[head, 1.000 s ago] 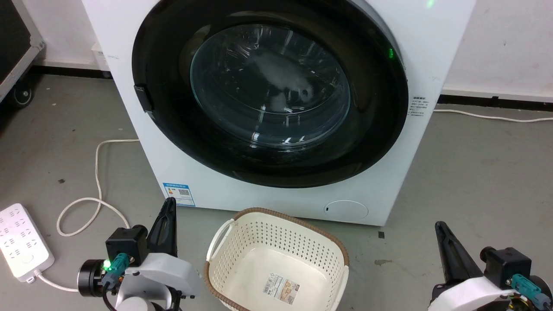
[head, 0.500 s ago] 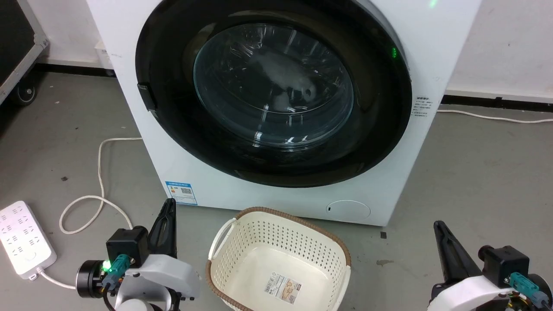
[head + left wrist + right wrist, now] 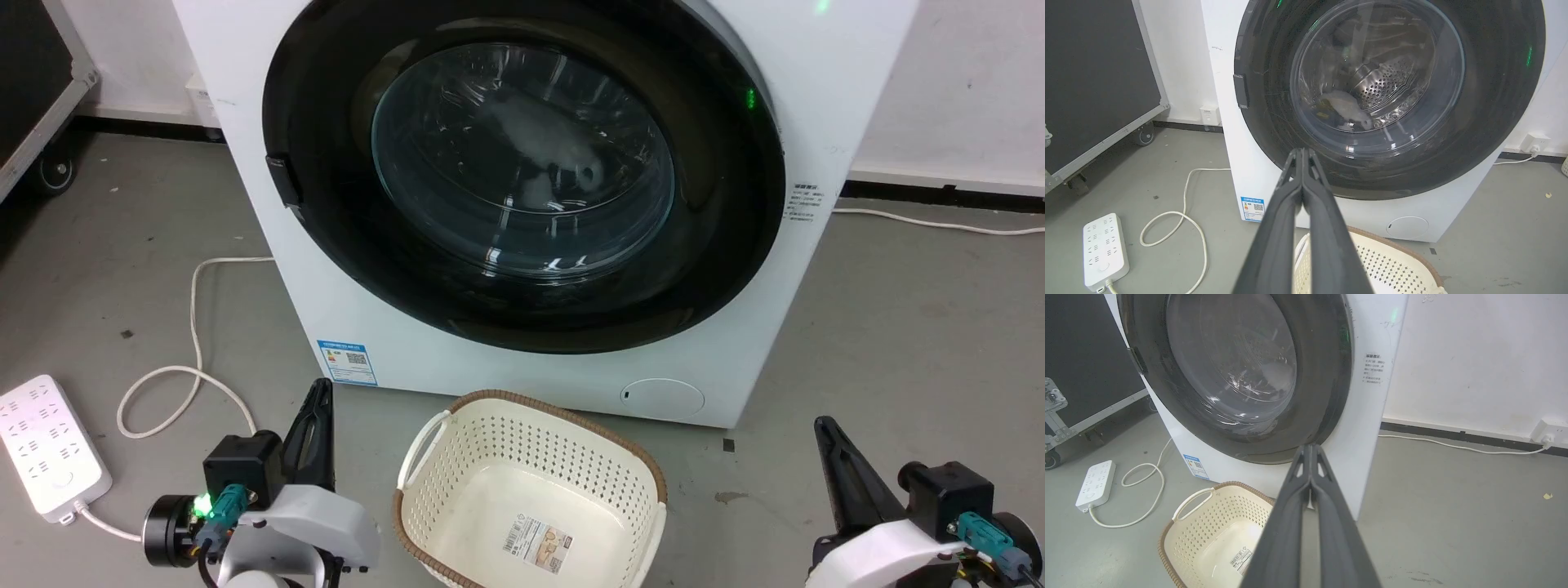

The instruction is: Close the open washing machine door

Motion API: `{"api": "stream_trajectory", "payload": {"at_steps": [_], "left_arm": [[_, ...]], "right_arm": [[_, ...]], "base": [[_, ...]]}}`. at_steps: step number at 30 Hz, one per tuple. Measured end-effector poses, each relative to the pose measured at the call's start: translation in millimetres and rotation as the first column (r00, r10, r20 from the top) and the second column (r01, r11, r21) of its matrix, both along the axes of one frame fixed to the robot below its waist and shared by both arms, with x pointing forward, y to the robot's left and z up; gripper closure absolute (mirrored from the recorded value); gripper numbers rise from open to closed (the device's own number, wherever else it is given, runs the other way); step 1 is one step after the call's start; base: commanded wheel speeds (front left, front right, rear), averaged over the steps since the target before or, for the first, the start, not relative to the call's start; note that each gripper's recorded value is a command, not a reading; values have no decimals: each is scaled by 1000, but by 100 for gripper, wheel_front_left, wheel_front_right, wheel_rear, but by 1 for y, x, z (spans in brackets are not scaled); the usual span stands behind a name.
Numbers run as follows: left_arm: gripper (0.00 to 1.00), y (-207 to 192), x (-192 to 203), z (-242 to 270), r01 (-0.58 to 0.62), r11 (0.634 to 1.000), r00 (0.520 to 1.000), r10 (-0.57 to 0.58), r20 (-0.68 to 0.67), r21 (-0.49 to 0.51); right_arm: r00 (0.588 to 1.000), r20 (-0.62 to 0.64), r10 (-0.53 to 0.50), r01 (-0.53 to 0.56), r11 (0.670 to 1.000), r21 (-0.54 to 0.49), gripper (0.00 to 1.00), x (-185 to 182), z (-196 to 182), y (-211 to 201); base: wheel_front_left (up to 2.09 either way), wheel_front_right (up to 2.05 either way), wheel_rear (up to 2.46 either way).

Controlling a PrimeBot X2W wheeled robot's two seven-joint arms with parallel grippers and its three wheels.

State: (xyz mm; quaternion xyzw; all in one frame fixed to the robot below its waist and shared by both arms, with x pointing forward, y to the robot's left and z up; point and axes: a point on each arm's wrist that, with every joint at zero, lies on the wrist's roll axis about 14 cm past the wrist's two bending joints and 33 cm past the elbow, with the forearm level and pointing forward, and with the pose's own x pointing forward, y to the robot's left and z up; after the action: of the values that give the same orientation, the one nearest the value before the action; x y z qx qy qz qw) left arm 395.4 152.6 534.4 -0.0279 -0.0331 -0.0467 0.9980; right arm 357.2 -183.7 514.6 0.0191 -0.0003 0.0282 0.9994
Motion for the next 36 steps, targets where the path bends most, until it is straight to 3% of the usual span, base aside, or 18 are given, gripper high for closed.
{"api": "stream_trajectory", "payload": {"at_steps": [36], "left_arm": [[100, 9, -8, -1, -38, 998, 999, 38, -17, 41]], "right_arm": [[999, -11, 35, -35, 999, -37, 100, 5, 2, 11]], "base": [[0, 0, 0]]}}
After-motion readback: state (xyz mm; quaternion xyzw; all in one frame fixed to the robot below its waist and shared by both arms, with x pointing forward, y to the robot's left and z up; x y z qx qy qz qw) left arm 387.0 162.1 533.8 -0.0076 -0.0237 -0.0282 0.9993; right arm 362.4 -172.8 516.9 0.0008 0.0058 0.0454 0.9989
